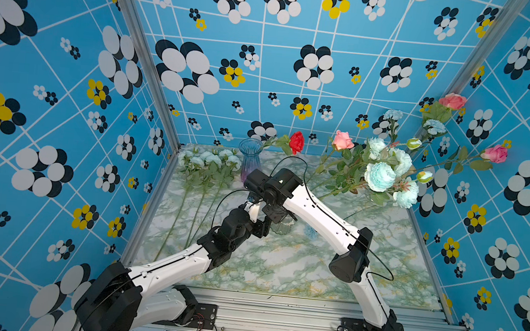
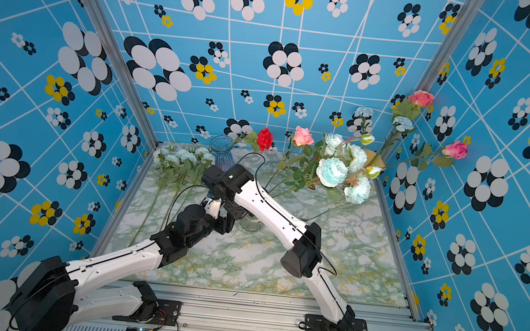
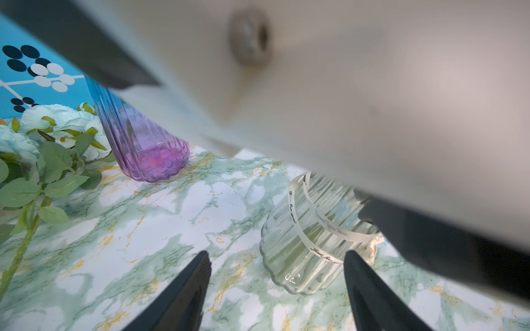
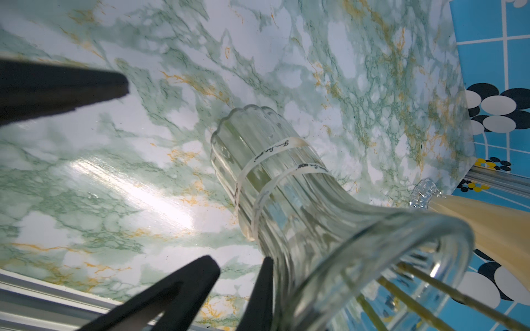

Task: Pick out blue flowers from the vase
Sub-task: Move the vase to the center of the board.

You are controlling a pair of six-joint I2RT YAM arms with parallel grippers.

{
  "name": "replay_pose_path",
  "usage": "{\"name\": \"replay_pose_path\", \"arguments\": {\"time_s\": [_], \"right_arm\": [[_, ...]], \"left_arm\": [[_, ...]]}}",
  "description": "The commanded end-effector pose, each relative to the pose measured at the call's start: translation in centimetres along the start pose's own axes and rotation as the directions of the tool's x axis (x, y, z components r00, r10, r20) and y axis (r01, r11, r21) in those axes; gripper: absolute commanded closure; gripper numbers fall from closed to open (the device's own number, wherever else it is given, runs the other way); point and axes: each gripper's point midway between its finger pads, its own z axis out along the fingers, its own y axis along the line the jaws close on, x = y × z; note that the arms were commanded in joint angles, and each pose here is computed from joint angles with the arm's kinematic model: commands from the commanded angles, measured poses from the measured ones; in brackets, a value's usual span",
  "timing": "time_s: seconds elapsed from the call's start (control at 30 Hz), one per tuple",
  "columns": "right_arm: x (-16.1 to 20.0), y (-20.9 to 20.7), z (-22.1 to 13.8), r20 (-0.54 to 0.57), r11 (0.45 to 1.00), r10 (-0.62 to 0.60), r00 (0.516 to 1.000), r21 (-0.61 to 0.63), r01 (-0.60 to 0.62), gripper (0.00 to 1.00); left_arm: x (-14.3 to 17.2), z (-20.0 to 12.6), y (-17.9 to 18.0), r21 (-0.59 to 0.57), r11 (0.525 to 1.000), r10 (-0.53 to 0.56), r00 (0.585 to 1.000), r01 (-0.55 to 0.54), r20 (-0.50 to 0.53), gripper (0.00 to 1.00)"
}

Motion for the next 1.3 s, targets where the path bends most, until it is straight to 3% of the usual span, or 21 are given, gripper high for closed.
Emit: {"name": "replay_pose_path", "arguments": {"time_s": [0.0, 0.23, 0.33, 0.6, 0.77, 1.0, 1.27], "right_arm": [[1.6, -1.3, -0.7, -0.062, 0.995, -0.053, 0.997, 0.079, 0.058, 0.77], [0.8, -0.9, -0.7, -0.032, 0.996, -0.037, 0.999, 0.084, 0.040, 0.50], [0.0, -1.2, -1.5, 0.019, 0.996, -0.018, 1.000, 0.090, 0.016, 0.44], [-2.3, -1.9, -6.7, 0.238, 0.993, 0.013, 0.971, 0.107, -0.039, 0.41], [-2.9, -1.2, -12.3, 0.433, 0.998, 0.007, 0.901, 0.051, -0.032, 0.41], [0.5, -0.6, -14.5, 0.538, 0.995, 0.095, 0.838, -0.065, -0.071, 0.41], [8.9, 1.6, -10.1, 0.503, 0.975, 0.188, 0.844, -0.196, -0.100, 0.41]], "left_arm": [[-2.0, -0.4, 1.1, -0.010, 0.997, -0.073, 0.994, 0.075, 0.085, 0.25], [-1.8, -0.5, 2.4, -0.007, 0.989, -0.145, 0.985, 0.147, 0.091, 0.25], [-1.8, -0.5, 2.7, -0.005, 0.986, -0.164, 0.982, 0.165, 0.092, 0.25], [-2.1, -0.7, 2.8, -0.002, 0.986, -0.168, 0.981, 0.169, 0.100, 0.24], [-2.1, -0.8, 2.8, 0.000, 0.986, -0.166, 0.981, 0.167, 0.102, 0.25], [-2.4, -1.0, 2.7, 0.006, 0.986, -0.166, 0.980, 0.166, 0.108, 0.25], [-2.8, -1.5, 2.5, 0.017, 0.986, -0.169, 0.978, 0.168, 0.120, 0.25]]}}
